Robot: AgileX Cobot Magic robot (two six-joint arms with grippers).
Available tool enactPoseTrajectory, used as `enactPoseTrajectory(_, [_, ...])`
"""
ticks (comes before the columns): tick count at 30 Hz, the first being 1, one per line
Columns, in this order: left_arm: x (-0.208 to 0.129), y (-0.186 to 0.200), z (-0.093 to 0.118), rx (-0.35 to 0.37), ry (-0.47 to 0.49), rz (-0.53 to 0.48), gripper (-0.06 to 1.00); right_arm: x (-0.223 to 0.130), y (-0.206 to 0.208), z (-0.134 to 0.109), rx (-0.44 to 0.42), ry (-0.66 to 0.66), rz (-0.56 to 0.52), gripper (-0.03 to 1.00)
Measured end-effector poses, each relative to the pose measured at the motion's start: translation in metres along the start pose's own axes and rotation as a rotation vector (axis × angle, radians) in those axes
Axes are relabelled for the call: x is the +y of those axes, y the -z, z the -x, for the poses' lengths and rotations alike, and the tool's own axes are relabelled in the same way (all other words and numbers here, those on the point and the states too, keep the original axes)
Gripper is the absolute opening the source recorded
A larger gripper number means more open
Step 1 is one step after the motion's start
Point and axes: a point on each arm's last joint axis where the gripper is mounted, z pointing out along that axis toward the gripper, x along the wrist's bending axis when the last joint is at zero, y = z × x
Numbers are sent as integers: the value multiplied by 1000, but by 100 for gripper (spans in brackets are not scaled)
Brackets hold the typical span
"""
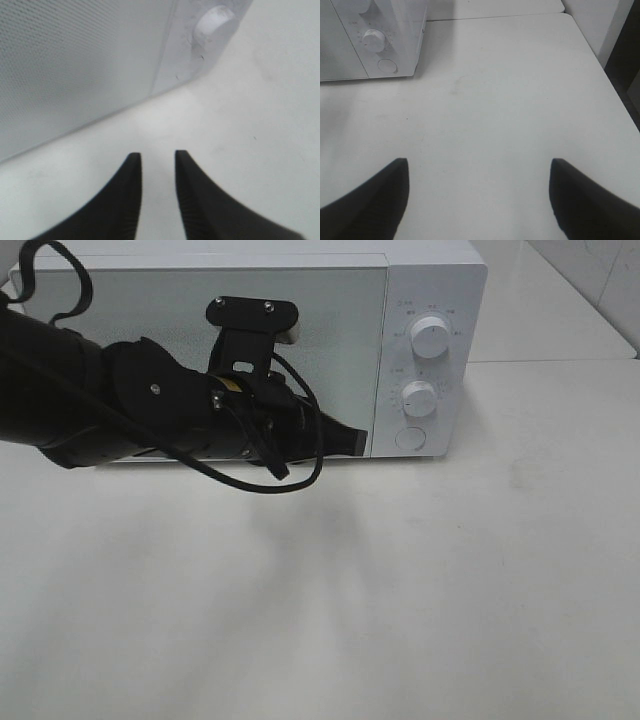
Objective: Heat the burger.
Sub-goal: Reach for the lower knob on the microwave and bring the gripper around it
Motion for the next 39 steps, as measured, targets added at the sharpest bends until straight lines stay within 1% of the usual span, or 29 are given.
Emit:
enactPoseTrajectory(1, [-3,4,3,-35,-5,-56,44,0,0,0,0,0,0,75])
enactPoseTrajectory(2, [-3,4,3,-35,-5,-56,44,0,0,0,0,0,0,75])
enactPoseTrajectory(3, [-4,6,5,-54,-4,-87,57,0,0,0,0,0,0,75])
enactPoseTrajectory(4, [-4,6,5,-54,-4,-87,57,0,0,0,0,0,0,75])
enactPoseTrajectory(5, [-7,10,7,-85,-9,-139,78,0,0,0,0,0,0,75])
enactPoseTrajectory(6, [-8,15,7,-112,-28,-186,90,0,0,0,0,0,0,75])
enactPoseTrajectory(7, [-8,15,7,-112,-28,-186,90,0,0,0,0,0,0,75])
enactPoseTrajectory(9, [-9,26,7,-153,-83,-258,97,0,0,0,0,0,0,75])
enactPoseTrajectory(10, [-9,26,7,-153,-83,-258,97,0,0,0,0,0,0,75])
enactPoseTrajectory(11, [-8,34,6,-170,-126,-294,98,0,0,0,0,0,0,75])
enactPoseTrajectory(12, [-8,34,6,-170,-126,-294,98,0,0,0,0,0,0,75])
enactPoseTrajectory(14, [-6,47,2,-190,-178,-354,99,0,0,0,0,0,0,75])
enactPoseTrajectory(19, [-1,65,-10,-201,-185,-413,99,0,0,0,0,0,0,75])
enactPoseTrajectory(20, [3,75,-20,-198,-158,-440,99,0,0,0,0,0,0,75])
enactPoseTrajectory(22, [4,79,-25,-193,-140,-448,99,0,0,0,0,0,0,75])
enactPoseTrajectory(23, [7,88,-37,-180,-85,-474,99,0,0,0,0,0,0,75])
enactPoseTrajectory(24, [7,88,-37,-180,-85,-474,99,0,0,0,0,0,0,75])
enactPoseTrajectory(26, [10,101,-56,-161,-17,-508,99,0,0,0,0,0,0,75])
enactPoseTrajectory(27, [10,101,-56,-161,-17,-508,99,0,0,0,0,0,0,75])
enactPoseTrajectory(29, [12,114,-76,-139,37,-538,99,0,0,0,0,0,0,75])
enactPoseTrajectory(30, [12,114,-76,-139,37,-538,99,0,0,0,0,0,0,75])
enactPoseTrajectory(31, [13,124,-89,-121,83,-552,99,0,0,0,0,0,0,75])
enactPoseTrajectory(32, [13,129,-96,-111,108,-558,99,0,0,0,0,0,0,75])
enactPoseTrajectory(33, [13,129,-96,-111,108,-558,99,0,0,0,0,0,0,75])
enactPoseTrajectory(35, [14,144,-112,-81,174,-572,99,0,0,0,0,0,0,75])
enactPoseTrajectory(36, [14,144,-112,-81,174,-572,99,0,0,0,0,0,0,75])
enactPoseTrajectory(37, [13,153,-121,-59,209,-580,99,0,0,0,0,0,0,75])
enactPoseTrajectory(38, [13,153,-121,-59,209,-580,99,0,0,0,0,0,0,75])
enactPoseTrajectory(39, [13,162,-129,-31,240,-584,99,0,0,0,0,0,0,75])
